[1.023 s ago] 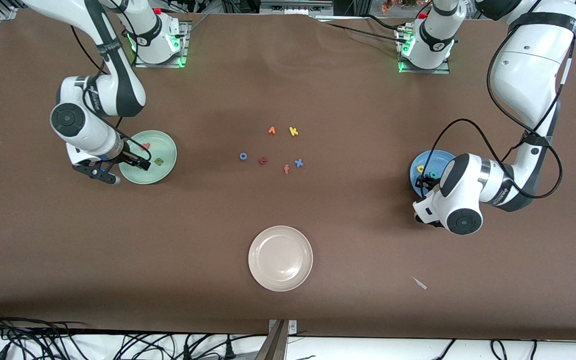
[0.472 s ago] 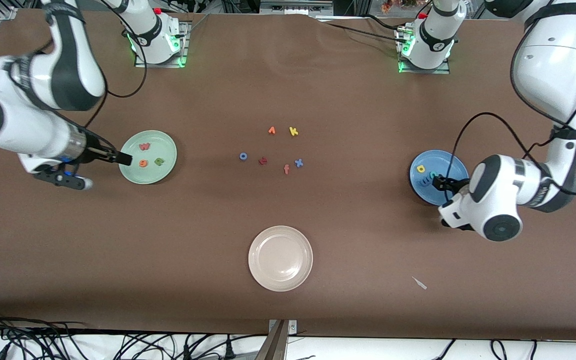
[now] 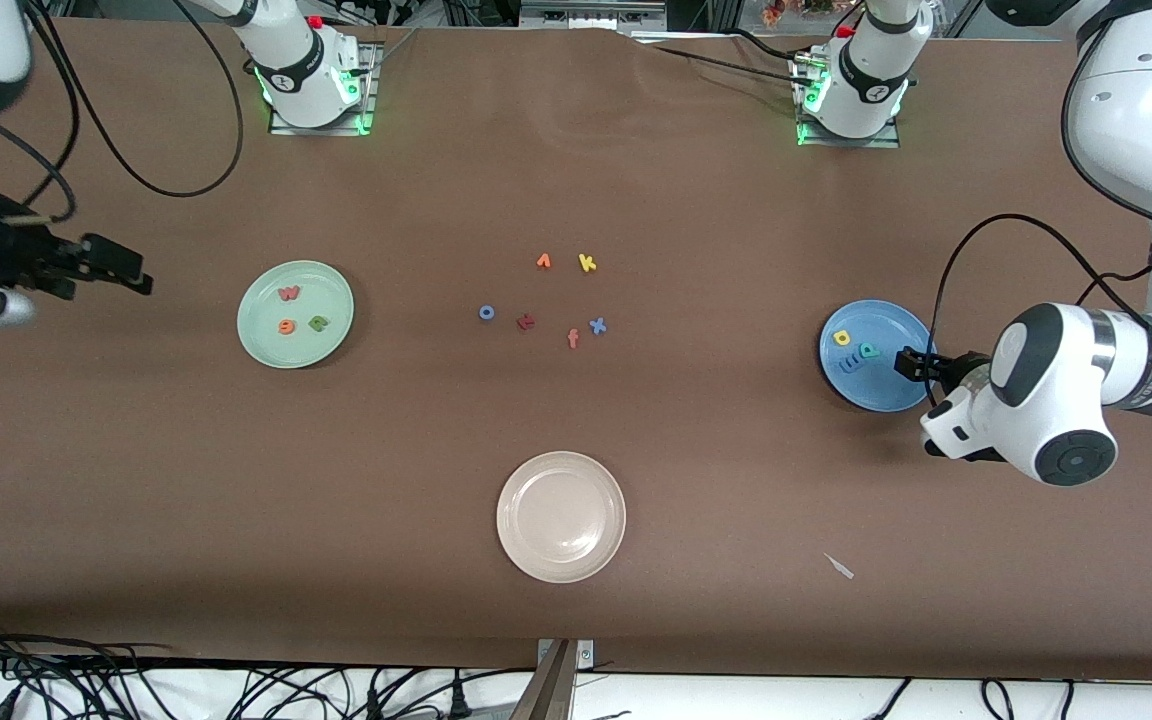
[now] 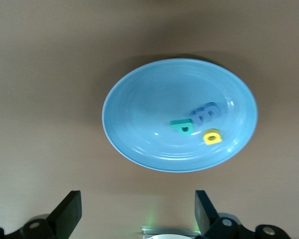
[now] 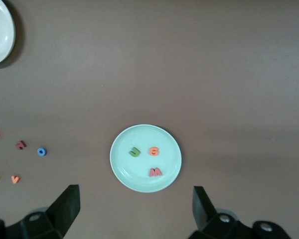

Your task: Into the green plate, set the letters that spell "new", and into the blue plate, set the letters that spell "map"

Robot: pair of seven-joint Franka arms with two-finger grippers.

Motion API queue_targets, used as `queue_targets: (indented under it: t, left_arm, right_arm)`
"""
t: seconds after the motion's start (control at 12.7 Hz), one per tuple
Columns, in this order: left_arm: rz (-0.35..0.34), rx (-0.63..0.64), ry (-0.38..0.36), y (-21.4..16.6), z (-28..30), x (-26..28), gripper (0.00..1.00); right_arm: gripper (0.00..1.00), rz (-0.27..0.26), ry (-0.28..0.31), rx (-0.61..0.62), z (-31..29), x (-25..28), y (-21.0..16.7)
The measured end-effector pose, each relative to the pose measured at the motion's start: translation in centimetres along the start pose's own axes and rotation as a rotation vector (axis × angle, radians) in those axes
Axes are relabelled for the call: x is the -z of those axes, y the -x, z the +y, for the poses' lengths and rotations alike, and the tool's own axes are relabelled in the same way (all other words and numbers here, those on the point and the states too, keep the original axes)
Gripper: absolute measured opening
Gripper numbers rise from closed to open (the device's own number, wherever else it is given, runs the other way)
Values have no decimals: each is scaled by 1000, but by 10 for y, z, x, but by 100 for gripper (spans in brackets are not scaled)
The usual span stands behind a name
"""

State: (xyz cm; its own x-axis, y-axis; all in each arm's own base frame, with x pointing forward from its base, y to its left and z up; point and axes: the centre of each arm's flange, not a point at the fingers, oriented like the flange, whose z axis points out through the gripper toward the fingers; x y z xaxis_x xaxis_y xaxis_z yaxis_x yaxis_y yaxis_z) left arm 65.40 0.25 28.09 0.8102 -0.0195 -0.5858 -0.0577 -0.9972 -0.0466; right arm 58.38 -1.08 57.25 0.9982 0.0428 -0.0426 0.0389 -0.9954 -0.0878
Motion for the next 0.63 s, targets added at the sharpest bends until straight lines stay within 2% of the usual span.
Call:
queue_targets:
  t: [0.16, 0.31, 0.47, 0.63]
  left_arm:
    - [49, 38, 67, 19, -13, 25, 100]
    - [140, 105, 124, 51, -34, 50, 100]
    - [235, 155, 125, 91, -49, 75, 100]
    - [331, 175, 114, 137, -52, 111, 100]
  right_arm:
    - [100, -18, 2, 1, 9, 9, 2]
    - [100, -24, 12, 31, -6, 5, -2]
    - [100, -21, 39, 60, -16, 8, -5]
    - [100, -37, 38, 47, -4, 16, 1]
